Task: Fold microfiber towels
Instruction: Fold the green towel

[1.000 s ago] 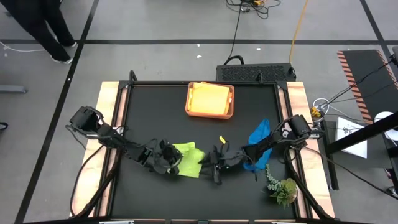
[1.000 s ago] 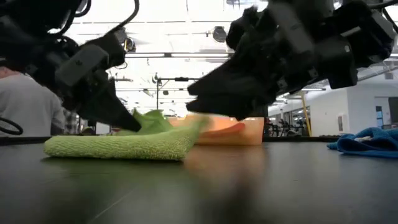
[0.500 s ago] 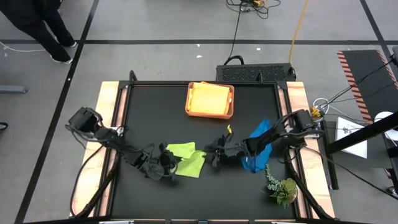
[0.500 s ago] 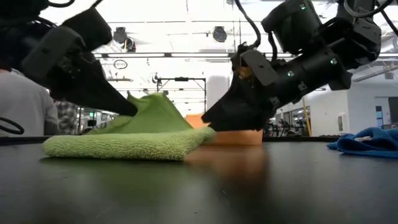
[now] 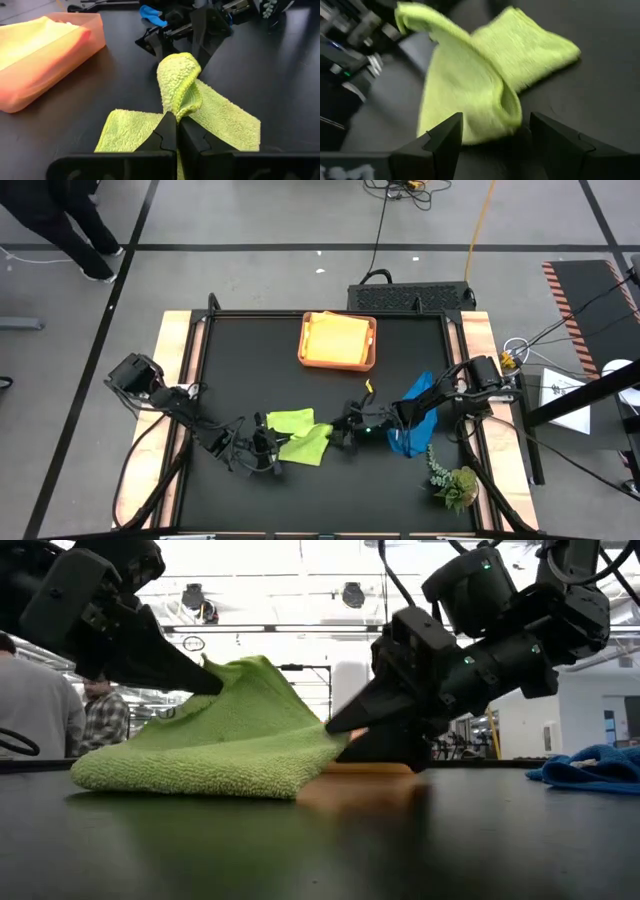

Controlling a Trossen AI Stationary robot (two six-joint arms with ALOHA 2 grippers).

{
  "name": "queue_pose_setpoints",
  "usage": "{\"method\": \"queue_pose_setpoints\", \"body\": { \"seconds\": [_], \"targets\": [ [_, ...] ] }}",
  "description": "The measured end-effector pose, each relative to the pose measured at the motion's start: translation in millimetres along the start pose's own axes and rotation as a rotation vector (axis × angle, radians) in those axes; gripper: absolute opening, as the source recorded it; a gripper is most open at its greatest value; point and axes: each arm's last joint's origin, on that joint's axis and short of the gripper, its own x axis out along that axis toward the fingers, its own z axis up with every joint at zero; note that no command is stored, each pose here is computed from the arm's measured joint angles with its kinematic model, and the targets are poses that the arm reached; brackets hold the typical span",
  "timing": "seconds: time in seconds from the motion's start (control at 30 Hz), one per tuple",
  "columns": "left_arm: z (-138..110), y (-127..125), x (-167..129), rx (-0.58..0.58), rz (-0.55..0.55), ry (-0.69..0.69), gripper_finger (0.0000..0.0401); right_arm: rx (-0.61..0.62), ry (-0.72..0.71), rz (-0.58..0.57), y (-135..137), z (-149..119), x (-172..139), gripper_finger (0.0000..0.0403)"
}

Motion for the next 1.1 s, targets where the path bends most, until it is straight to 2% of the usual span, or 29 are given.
{"method": "queue_pose_setpoints", "body": {
  "seconds": [0.13, 0.23, 0.33, 0.47, 0.5, 0.73, 0.83, 0.9, 1.0, 1.1],
  "targets": [
    [0.1, -2.0, -1.9, 0.011, -0.01, -0.007, 0.0, -0.015, -0.048, 0.031, 2.8, 3.9, 0.3, 0.0214],
    [-0.5, -4.2, -4.3, 0.015, -0.02, -0.009, 0.0, -0.04, -0.075, 0.05, 4.8, 6.6, 0.1, 0.0182],
    [-1.6, -6.9, -7.8, 0.015, -0.023, -0.016, 0.0, -0.078, -0.08, 0.072, 6.6, 7.3, -0.1, 0.0122],
    [-2.6, -14.4, -16.2, -0.015, -0.042, -0.031, 0.0, -0.142, -0.099, 0.176, 15.1, 9.3, -1.4, 0.0024],
    [-2.2, -17.4, -18.9, -0.023, -0.054, -0.035, 0.0, -0.16, -0.117, 0.199, 19.5, 9.8, -1.9, 0.0013],
    [12.4, -52.0, -48.6, -0.052, -0.171, -0.095, 0.0, -0.354, -0.139, 0.371, 66.3, 15.3, 7.9, 0.0004],
    [17.9, -65.0, -63.9, -0.06, -0.2, -0.125, 0.0, -0.453, -0.092, 0.347, 82.6, 19.0, 17.7, 0.0004],
    [14.5, -68.8, -73.8, -0.066, -0.192, -0.139, 0.0, -0.496, -0.058, 0.265, 85.1, 22.7, 24.1, 0.0003],
    [-1.3, -64.5, -82.8, -0.098, -0.124, -0.128, 0.0, -0.521, -0.028, 0.116, 76.7, 29.5, 30.2, 0.0002],
    [-18.5, -52.9, -81.4, -0.173, -0.071, -0.078, 0.0, -0.492, -0.039, 0.061, 65.4, 37.7, 32.5, 0.0002]
  ]
}}
